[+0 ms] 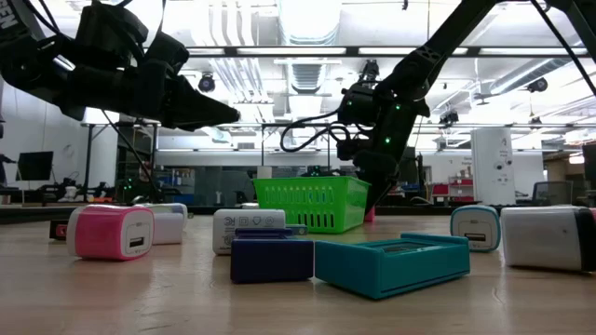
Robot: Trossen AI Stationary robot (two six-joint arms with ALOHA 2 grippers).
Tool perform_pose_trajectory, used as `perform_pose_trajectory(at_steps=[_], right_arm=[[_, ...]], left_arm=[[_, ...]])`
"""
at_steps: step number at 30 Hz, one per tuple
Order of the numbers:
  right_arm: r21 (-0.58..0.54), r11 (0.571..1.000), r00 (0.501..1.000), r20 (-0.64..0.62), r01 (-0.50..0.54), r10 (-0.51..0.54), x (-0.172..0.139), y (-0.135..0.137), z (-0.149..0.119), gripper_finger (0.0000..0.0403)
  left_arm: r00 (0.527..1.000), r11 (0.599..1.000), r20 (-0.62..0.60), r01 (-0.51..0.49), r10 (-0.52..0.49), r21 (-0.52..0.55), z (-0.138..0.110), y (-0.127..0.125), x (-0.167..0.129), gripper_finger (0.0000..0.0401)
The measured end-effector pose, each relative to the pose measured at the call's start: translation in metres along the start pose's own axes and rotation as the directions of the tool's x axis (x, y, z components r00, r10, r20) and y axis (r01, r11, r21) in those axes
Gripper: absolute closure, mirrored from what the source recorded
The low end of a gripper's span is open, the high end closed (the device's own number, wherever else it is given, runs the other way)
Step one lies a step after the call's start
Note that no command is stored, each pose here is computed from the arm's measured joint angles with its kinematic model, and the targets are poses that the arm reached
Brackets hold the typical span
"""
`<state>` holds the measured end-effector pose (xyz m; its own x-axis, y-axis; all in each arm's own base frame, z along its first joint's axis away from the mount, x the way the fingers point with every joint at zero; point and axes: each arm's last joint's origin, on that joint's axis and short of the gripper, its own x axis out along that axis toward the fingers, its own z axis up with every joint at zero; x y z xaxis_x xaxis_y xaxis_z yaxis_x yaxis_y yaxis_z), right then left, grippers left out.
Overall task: Pick & Place Office items
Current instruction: Put the big pink charger adapter into the blue bin
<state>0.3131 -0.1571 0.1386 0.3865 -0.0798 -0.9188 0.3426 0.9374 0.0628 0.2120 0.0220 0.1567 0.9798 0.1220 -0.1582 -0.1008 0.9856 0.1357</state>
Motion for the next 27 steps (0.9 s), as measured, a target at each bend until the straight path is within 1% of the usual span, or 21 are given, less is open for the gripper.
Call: perform_pose_trajectory(at_steps=[3,16,19,23,27], right_arm=[[-0.008,1.0,1.0,0.0,0.0,0.0,0.0008,0.0,-0.0013,0.026],[-0.052,0.999,1.0,0.017,0.004,-0.003,0.002,0.002,-0.001,0.026],[-0.04,0.999,0.999,0.034,0.032,-0.031,0.0017,0.003,0.0007,0.026],[-0.02,0.999,0.998,0.052,0.037,-0.036,0.0002,0.0036,0.0023,0.026],[-0.007,0.996,0.995,0.043,0.089,-0.089,0.0005,0.002,0.0004,0.026]], left_arm=[[1.0,1.0,0.0,0.0,0.0,0.0,0.0,0.0,0.0,0.022],[1.0,1.0,0.0,0.0,0.0,0.0,0.0,0.0,0.0,0.022],[1.0,1.0,0.0,0.0,0.0,0.004,0.0,0.0,0.0,0.022],[1.0,1.0,0.0,0.0,0.0,0.004,0.0,0.0,0.0,0.022],[1.0,1.0,0.0,0.0,0.0,0.004,0.0,0.0,0.0,0.022]])
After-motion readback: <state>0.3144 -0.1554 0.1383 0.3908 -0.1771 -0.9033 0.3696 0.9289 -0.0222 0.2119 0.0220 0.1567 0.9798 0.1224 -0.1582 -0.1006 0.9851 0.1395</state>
